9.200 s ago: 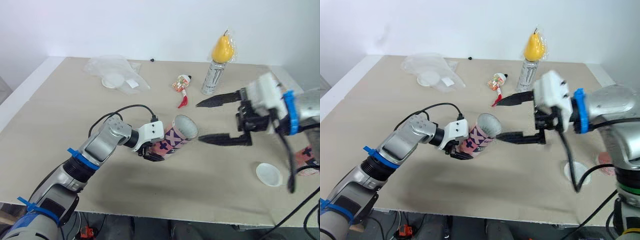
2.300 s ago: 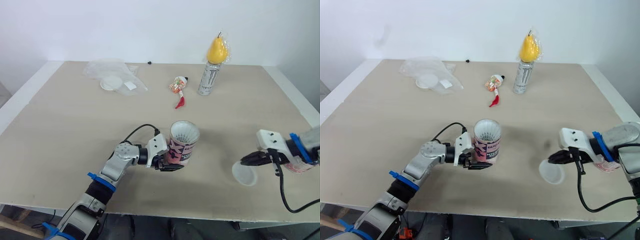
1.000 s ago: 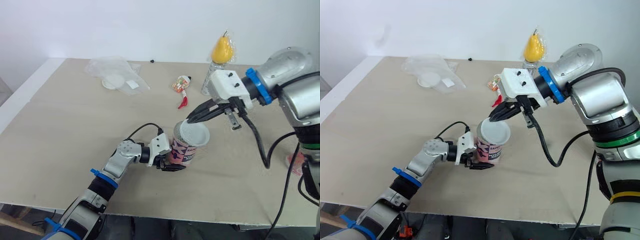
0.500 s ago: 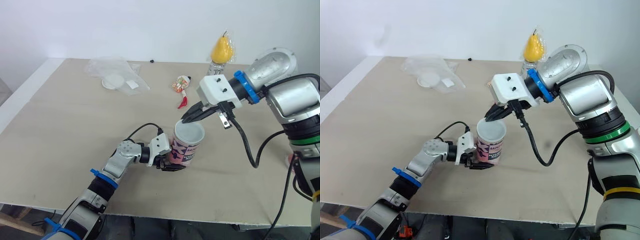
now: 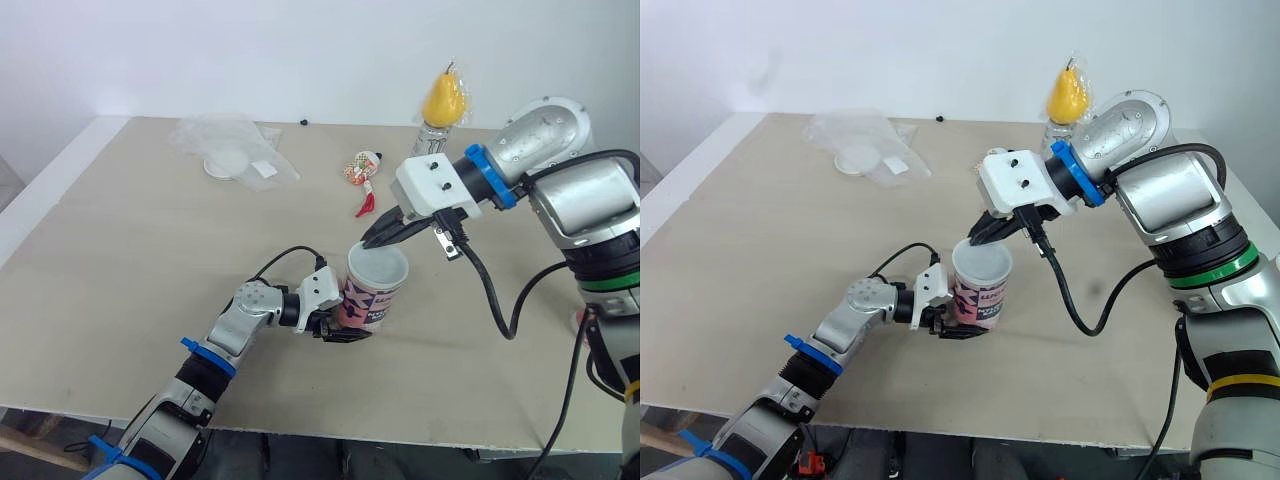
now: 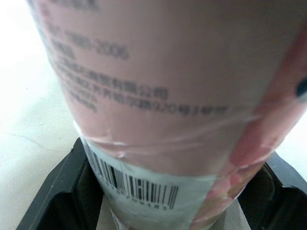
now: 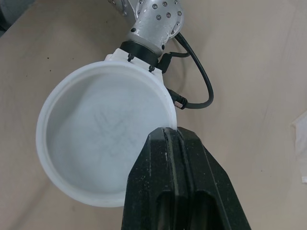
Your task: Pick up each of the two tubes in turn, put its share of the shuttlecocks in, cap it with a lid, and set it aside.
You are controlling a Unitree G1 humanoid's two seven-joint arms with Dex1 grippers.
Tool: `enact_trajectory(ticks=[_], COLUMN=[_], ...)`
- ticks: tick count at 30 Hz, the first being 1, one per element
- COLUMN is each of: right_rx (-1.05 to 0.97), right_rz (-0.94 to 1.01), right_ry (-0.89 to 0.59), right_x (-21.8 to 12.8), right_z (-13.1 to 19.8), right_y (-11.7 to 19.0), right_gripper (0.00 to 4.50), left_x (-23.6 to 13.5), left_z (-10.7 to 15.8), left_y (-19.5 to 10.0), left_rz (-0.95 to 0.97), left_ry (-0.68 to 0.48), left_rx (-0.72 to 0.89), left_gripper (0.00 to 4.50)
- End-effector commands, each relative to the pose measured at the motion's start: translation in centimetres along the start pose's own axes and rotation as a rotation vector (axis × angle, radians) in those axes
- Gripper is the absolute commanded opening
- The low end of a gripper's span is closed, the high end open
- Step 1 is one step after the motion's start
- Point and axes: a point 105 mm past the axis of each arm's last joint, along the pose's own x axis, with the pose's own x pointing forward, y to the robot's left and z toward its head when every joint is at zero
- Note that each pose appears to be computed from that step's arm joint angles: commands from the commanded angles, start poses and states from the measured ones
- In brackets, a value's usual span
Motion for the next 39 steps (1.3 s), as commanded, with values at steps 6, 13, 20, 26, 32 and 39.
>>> enact_trajectory(ticks=[6,13,20,26,32,39], right_rx=[-0.009,0.074,0.293,0.427,0.525,0.546], right_rz=[0.030,-0.058,-0.233,-0.220,-0.255,-0.228], right_ry=[0.014,-0.076,-0.335,-0.445,-0.438,-0.363], right_x=[-0.7,-2.3,-5.4,-4.2,-2.6,-0.3], right_z=[0.2,0.9,2.7,2.8,1.5,0.4], right_y=[0.5,-0.4,-1.5,1.4,2.5,3.3], right_gripper=[1.79,3.04,3.04,2.40,0.03,0.03], left_x=[-0.3,-0.3,-0.5,-0.5,-0.4,-0.3], left_z=[-2.4,-2.3,-2.3,-2.1,-2.0,-1.9], left_y=[-0.2,-0.2,-0.1,0.0,0.0,0.0], left_rz=[0.014,0.017,0.021,0.018,0.012,0.012], left_ry=[0.084,0.080,0.081,0.077,0.075,0.076], left_rx=[-0.061,-0.066,-0.064,-0.064,-0.059,-0.057], left_gripper=[3.27,3.27,3.27,3.27,3.27,3.27])
